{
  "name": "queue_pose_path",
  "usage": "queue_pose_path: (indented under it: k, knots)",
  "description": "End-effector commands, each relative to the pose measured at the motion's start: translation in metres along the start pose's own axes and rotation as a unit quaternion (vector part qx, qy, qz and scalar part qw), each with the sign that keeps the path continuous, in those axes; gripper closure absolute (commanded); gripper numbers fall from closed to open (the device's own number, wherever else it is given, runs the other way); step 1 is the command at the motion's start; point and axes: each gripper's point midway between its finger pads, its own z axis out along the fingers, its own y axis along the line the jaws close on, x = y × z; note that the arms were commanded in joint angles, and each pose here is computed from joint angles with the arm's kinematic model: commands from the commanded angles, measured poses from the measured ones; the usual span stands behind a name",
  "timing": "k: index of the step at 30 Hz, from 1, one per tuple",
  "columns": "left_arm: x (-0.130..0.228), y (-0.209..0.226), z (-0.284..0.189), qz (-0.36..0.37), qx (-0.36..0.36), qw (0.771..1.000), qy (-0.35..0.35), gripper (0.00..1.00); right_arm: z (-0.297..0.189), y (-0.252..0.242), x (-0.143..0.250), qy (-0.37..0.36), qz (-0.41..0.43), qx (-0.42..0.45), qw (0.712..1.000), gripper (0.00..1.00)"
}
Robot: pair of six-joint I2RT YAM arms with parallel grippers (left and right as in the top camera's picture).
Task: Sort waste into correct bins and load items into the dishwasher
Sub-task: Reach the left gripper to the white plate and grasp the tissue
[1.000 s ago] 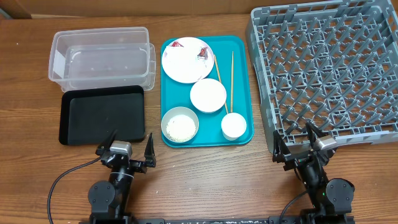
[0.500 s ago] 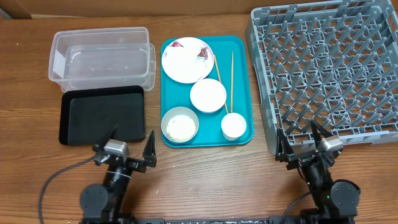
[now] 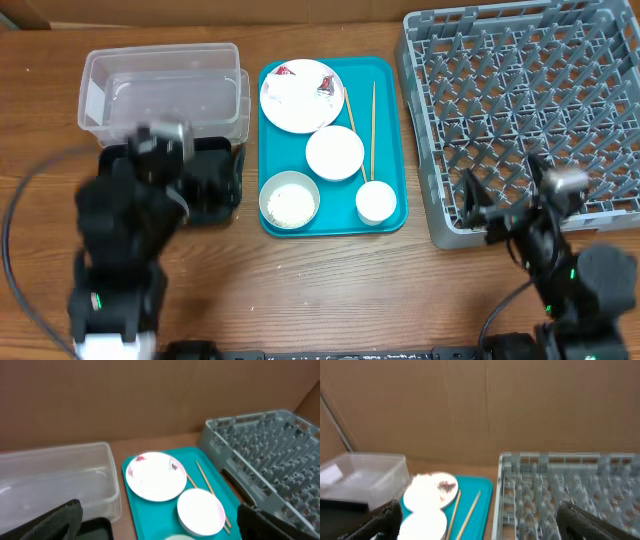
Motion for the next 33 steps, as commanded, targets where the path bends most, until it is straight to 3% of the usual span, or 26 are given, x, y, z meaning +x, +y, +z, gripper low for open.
queue_pose_path:
  k: [1,5,9,16,22,27,33]
  knots:
    - [-0.032,-0.008,0.02,0.034,0.024,0.999,0.035,0.0,0.014,-0.003,-0.019,0.029,0.0,0.008,1.0,0.0]
    - [-0.043,0.006,0.054,0.024,-0.016,0.987,0.156,0.0,0.032,0.0,-0.021,0.102,0.016,-0.005,0.995,0.0]
    - [-0.054,0.0,0.093,0.017,-0.001,0.972,0.236,0.0,0.044,0.004,-0.018,0.167,0.032,-0.02,0.985,0.0]
    - [-0.053,-0.037,0.166,0.055,0.073,0.957,0.277,0.0,0.063,0.002,0.01,0.243,0.08,-0.02,0.967,0.0]
    - [0.01,-0.042,0.251,0.049,0.102,0.941,0.318,0.0,0.065,0.002,0.043,0.308,0.111,-0.013,0.945,0.0]
    - [0.072,-0.012,0.296,-0.004,0.006,0.928,0.374,0.0,0.063,0.001,0.052,0.329,0.116,-0.011,0.937,0.0]
    - [0.128,-0.006,0.328,0.017,-0.035,0.912,0.409,0.0,0.061,0.002,0.054,0.334,0.117,-0.01,0.935,0.0]
